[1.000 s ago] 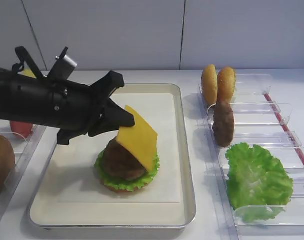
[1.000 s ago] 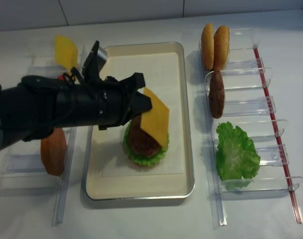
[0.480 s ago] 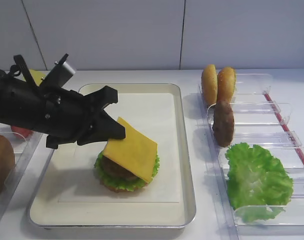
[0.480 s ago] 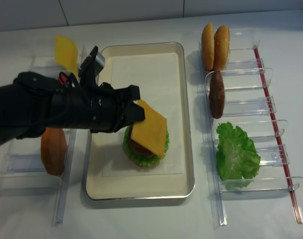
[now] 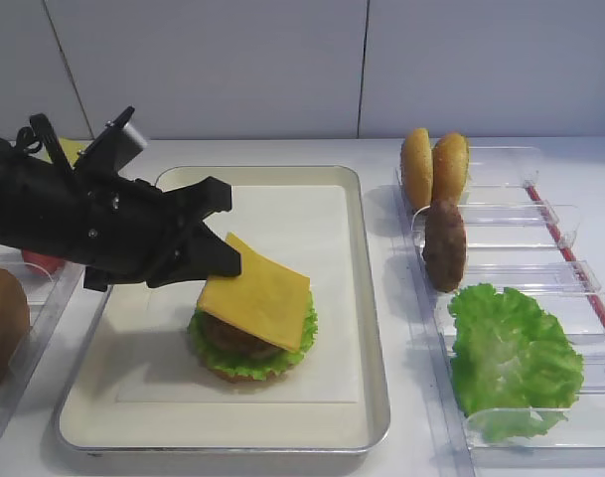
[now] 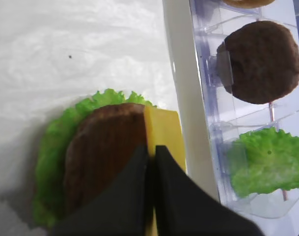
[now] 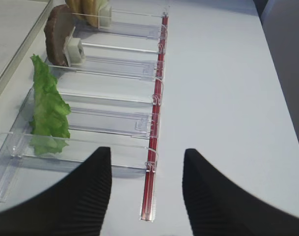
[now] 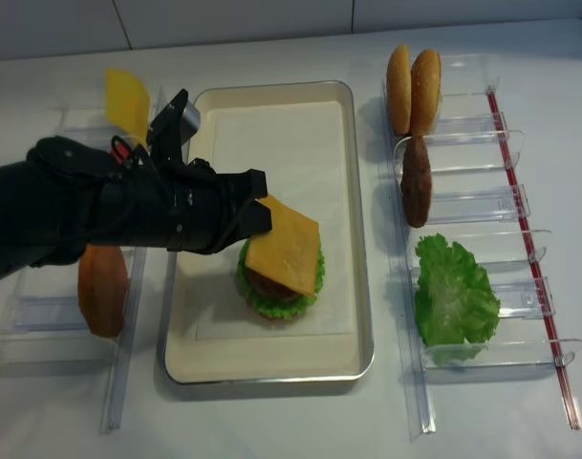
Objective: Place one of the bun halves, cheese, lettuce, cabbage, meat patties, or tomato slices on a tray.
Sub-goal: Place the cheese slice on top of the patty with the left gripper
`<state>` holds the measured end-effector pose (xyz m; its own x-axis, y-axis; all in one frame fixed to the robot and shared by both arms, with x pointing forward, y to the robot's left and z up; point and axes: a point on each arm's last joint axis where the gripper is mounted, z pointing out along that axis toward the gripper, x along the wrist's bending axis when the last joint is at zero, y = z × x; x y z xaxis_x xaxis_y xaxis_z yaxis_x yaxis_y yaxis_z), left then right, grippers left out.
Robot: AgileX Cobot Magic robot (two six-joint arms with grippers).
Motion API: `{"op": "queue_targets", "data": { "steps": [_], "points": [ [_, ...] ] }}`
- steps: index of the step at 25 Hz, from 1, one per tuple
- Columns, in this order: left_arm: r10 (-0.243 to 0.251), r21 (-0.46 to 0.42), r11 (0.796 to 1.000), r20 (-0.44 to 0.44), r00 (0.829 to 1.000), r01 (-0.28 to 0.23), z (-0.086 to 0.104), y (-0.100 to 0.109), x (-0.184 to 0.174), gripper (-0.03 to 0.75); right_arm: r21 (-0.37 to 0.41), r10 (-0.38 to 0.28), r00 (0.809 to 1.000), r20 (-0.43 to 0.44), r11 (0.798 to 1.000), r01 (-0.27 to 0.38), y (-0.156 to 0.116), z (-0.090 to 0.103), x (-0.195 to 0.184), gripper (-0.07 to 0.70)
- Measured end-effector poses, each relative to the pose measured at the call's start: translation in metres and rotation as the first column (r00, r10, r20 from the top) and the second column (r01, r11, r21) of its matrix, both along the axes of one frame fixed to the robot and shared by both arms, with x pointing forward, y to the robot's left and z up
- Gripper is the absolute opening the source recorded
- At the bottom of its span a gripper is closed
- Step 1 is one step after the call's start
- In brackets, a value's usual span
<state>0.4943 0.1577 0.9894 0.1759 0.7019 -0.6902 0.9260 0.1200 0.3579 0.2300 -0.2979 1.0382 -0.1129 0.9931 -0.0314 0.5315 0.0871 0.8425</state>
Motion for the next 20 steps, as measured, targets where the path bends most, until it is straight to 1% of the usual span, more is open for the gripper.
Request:
{"op": "queue_targets", "data": {
  "steps": [7,15,20],
  "points": [
    [-0.023,0.052,0.998,0.023,0.999,0.022,-0.0025,0.0024,0.0000,-0.022,0.001,-0.001,1.000,0.000,1.000,0.001,0.0000,0.0000,0.0000,0.368],
    [-0.032,0.068,0.997,0.030,0.999,0.030,-0.0032,0.0031,-0.0001,-0.022,0.001,-0.001,1.000,0.000,1.000,0.001,0.0000,0.0000,0.0000,0.368],
    [-0.047,0.084,0.996,0.050,0.998,0.043,-0.0035,0.0036,0.0003,-0.022,0.001,-0.001,1.000,0.000,1.000,0.001,0.0000,0.0000,0.0000,0.368]
  ]
}}
